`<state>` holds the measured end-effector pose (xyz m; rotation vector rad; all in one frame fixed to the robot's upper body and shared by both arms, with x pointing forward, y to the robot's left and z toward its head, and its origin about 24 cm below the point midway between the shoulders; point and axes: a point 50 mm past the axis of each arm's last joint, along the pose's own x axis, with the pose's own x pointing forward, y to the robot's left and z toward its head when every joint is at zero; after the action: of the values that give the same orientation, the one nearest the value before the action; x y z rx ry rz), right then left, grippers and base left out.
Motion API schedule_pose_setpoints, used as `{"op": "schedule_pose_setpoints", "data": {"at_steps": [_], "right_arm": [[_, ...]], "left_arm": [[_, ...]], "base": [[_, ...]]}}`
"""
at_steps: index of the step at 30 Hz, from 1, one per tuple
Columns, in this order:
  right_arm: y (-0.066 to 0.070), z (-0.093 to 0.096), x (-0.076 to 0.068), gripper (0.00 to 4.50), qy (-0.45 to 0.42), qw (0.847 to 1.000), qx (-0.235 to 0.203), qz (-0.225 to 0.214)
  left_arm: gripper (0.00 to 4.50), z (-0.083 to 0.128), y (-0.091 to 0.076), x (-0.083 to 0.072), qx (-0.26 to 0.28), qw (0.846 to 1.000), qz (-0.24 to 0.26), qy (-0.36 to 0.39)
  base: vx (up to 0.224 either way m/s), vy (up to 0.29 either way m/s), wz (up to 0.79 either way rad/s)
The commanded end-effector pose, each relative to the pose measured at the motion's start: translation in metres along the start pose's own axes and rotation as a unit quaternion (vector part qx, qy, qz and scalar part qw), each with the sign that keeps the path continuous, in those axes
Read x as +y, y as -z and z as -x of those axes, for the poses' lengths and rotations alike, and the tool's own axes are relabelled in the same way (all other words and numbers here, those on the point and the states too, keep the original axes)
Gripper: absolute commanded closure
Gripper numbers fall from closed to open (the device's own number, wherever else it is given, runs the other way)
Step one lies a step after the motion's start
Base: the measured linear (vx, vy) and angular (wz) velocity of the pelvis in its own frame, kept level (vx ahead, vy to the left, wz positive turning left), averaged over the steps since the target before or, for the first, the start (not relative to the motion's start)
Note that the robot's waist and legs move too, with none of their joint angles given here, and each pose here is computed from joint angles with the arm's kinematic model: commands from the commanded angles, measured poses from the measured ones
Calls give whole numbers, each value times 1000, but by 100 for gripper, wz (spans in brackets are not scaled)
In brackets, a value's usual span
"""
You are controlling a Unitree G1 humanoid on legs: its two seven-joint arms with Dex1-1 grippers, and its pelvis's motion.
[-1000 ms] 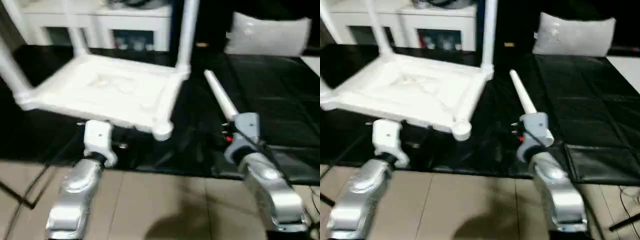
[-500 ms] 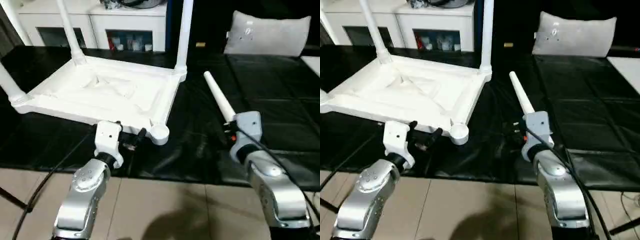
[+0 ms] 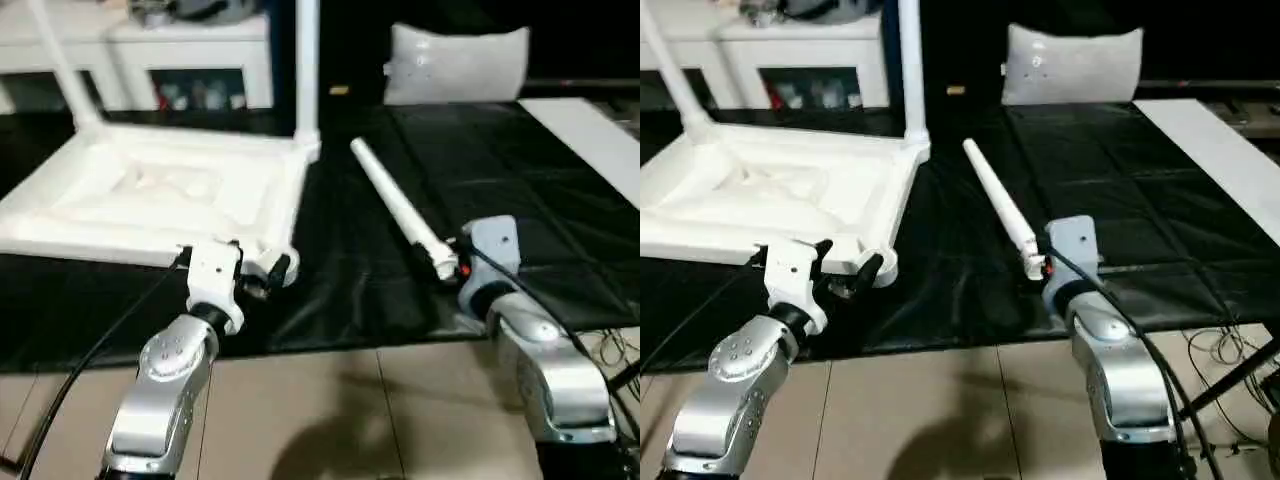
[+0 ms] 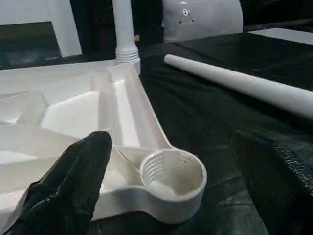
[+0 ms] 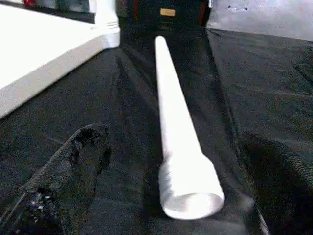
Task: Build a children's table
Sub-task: Move to table
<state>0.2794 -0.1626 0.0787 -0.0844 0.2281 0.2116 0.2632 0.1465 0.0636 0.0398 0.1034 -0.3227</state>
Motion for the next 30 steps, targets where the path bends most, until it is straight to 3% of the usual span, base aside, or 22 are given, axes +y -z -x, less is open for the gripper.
{"op": "schedule_pose_setpoints", "data": {"at_steps": [1,30], "right_arm": [[-5,1,7,0,-19,1000,-17,-4],[1,0,16,0,-37,999,-15,11]], "left_arm": [[10,0,-2,2,-3,1000,-2,-3],[10,-2,-2,3,-1,1000,-7,7]], "base": [[73,-12,3],[86,11,6]]}}
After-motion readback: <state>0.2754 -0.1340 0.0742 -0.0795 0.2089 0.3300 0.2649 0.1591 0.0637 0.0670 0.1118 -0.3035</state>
